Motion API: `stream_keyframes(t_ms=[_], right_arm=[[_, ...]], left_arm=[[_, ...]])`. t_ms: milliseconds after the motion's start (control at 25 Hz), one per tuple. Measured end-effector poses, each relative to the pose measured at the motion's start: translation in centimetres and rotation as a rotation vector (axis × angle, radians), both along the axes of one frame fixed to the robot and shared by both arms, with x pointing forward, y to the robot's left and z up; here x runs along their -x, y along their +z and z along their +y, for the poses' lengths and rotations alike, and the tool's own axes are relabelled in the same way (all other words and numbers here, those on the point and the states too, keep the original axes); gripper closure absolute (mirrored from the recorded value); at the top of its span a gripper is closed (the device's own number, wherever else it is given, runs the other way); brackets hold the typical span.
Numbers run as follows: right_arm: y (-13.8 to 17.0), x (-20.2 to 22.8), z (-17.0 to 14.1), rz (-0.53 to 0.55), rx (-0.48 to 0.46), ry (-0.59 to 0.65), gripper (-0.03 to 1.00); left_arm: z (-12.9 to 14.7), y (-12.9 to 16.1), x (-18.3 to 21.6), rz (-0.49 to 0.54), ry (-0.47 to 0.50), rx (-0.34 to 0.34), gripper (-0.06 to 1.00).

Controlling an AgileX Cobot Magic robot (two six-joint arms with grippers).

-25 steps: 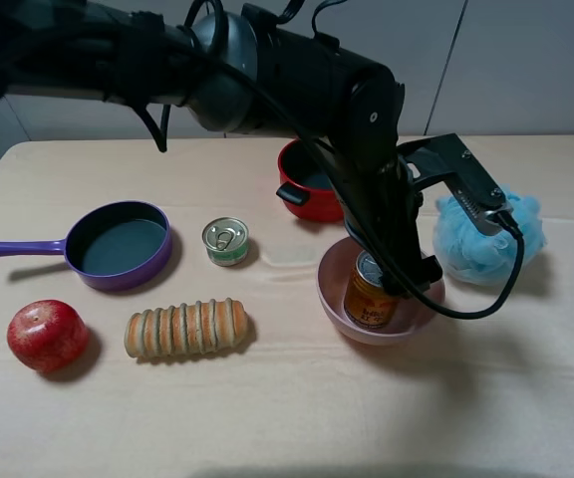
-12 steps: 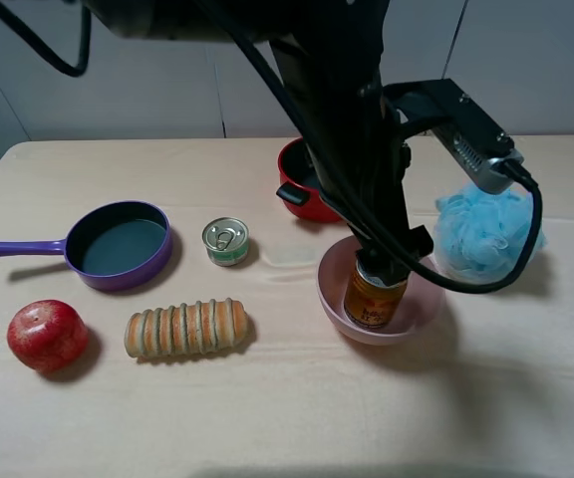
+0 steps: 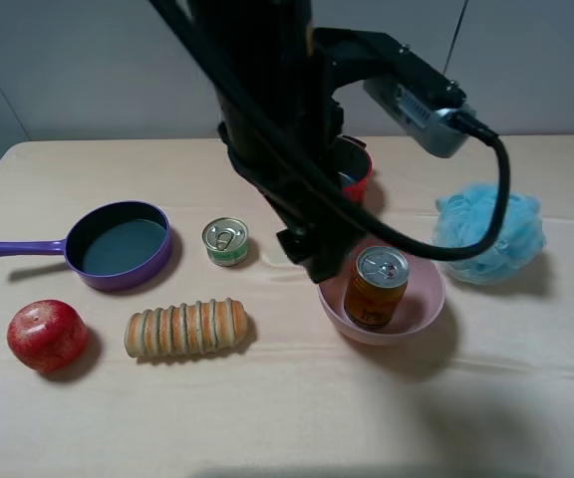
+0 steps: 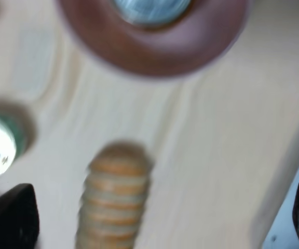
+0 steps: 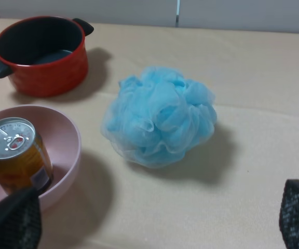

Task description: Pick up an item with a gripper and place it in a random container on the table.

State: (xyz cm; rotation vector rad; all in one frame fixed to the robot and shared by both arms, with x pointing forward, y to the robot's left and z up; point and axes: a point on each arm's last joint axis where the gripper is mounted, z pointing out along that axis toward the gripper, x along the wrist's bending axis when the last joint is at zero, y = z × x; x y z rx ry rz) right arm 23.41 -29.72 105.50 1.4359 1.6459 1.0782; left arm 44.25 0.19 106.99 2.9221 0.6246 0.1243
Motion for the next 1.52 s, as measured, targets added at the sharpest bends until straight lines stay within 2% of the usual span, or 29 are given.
stream_keyframes(t_ms=[120,360,440,720,920,1120,1240,1400,1520], right_arm=[[0.0,0.0,0.0,0.000,0.000,0.000,0.27],[0.0,0.0,0.0,0.000,0.000,0.000,0.27],[0.0,0.0,0.0,0.000,0.000,0.000,0.27],[0.0,0.0,0.0,0.000,0.000,0.000,0.27],[0.0,0.0,0.0,0.000,0.000,0.000,0.27],[0.0,0.0,0.0,0.000,0.000,0.000,0.27],[0.0,0.0,0.0,0.000,0.000,0.000,0.27],[0.0,0.0,0.0,0.000,0.000,0.000,0.27],[0.0,0.0,0.0,0.000,0.000,0.000,0.27]], left_arm=[[2.2,0.3,0.6,-0.046,0.037,-0.059,-0.05],[7.5,0.5,1.7,-0.048,0.139,-0.095,-0.05],[8.2,0.4,1.9,-0.045,0.158,-0.097,-0.05],[14.3,0.4,4.2,-0.037,0.326,-0.086,-0.05],[16.9,-0.1,5.8,-0.018,0.373,-0.069,-0.05],[19.0,-2.1,7.5,0.018,0.399,-0.092,-0.05],[20.2,-3.3,9.0,0.005,0.399,-0.055,-0.05],[21.7,-4.3,10.7,-0.035,0.398,0.036,-0.05],[23.1,-4.5,12.1,-0.048,0.444,0.116,-0.05]])
